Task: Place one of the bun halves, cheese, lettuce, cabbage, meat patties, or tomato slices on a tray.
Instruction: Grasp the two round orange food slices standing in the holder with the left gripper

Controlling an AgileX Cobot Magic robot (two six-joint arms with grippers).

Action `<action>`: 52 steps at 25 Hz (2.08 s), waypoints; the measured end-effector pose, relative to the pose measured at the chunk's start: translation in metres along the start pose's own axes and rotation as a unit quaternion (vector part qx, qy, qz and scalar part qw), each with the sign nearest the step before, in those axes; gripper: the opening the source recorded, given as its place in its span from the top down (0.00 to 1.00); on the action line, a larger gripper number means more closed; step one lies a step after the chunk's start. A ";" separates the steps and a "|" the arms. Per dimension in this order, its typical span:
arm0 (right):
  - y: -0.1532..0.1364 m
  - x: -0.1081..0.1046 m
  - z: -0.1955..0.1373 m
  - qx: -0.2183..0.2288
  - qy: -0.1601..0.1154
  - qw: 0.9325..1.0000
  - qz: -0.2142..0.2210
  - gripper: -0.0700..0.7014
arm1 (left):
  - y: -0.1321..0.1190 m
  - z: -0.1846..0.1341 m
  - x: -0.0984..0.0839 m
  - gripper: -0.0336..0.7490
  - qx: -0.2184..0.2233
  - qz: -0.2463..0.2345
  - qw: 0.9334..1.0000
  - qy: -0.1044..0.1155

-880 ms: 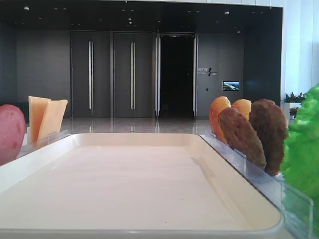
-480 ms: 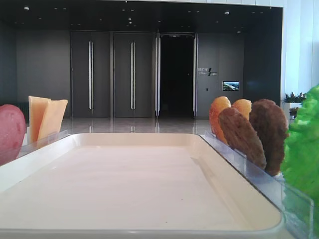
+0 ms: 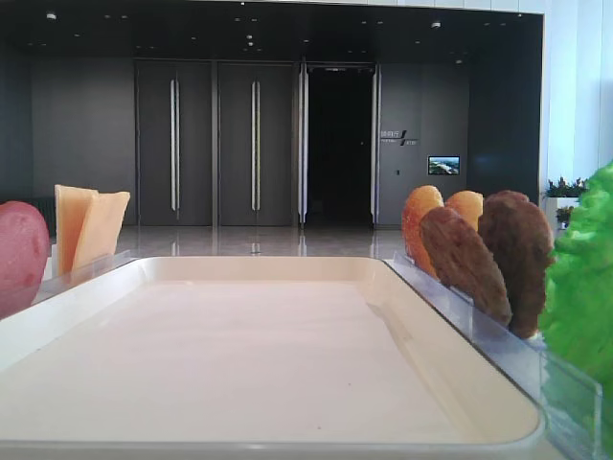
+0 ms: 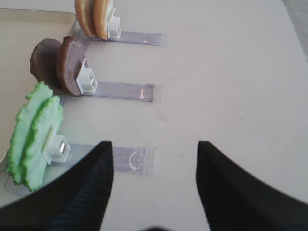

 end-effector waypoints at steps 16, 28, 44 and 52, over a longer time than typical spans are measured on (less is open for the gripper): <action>0.000 0.000 0.000 0.000 0.000 1.000 0.000 0.39 | -0.019 0.016 -0.004 0.40 0.133 0.037 0.990 0.018; 0.000 0.000 0.000 0.000 0.000 1.000 0.000 0.39 | -0.067 0.025 -0.022 0.40 0.272 0.051 0.961 0.030; 0.000 0.000 0.000 0.000 0.000 1.000 0.000 0.39 | -0.131 0.031 -0.037 0.40 0.371 0.064 0.926 0.027; 0.000 0.000 0.000 0.000 0.000 1.000 0.000 0.39 | -0.131 0.031 -0.040 0.40 0.373 0.057 0.926 0.032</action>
Point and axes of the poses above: a point on each arm's last joint axis where the gripper is mounted, y pointing back along that axis away from the gripper, x along the wrist's bending axis when the last joint is at zero, z = x × y, the point moved 10 cm from there along -y, pointing out along that axis toward the gripper, and after that the axes turned 11 degrees about y, right-handed, at the moved point
